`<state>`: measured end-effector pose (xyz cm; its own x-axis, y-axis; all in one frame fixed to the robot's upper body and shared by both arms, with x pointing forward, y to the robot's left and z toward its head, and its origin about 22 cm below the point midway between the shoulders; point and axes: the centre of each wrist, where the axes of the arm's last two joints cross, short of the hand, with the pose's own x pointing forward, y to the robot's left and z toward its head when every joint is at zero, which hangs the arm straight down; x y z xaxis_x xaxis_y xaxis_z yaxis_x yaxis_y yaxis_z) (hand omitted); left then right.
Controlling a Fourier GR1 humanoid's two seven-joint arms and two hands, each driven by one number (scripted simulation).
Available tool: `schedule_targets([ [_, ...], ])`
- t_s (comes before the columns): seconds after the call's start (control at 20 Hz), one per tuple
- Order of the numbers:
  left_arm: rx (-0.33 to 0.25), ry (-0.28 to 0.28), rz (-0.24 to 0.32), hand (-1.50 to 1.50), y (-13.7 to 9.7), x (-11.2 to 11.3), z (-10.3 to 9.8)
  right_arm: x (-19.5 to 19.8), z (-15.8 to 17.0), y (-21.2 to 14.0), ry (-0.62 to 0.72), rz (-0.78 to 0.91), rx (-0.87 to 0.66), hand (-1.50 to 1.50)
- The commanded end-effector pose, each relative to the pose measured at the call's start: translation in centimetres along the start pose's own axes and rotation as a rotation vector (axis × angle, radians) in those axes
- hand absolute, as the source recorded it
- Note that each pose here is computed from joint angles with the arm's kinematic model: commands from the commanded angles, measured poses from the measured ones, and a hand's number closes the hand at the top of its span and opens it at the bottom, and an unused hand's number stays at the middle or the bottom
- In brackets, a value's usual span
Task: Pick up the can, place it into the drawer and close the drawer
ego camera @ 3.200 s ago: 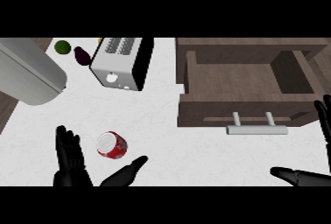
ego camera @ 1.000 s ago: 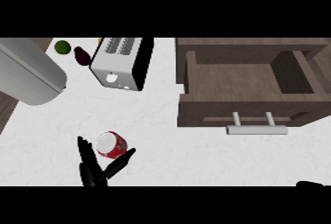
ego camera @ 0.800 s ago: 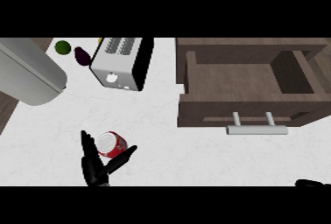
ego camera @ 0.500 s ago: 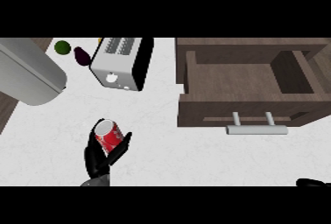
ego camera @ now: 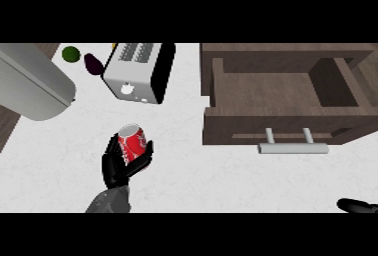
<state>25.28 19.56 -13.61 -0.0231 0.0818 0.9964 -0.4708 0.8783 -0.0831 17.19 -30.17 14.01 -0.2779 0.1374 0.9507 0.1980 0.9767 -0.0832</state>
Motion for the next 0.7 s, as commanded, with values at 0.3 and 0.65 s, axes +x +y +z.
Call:
schedule_targets([
  [0.3, -0.402, -0.033, 0.015, 1.50, -2.8, 4.4, -6.2, 1.2, -0.1, 0.8, -0.023, -0.005, 0.015, -1.50],
  [0.65, -0.512, -0.022, 0.045, 1.50, -5.1, 7.7, -9.0, 1.0, 0.7, 0.0, -0.028, 0.013, -0.003, -1.50],
])
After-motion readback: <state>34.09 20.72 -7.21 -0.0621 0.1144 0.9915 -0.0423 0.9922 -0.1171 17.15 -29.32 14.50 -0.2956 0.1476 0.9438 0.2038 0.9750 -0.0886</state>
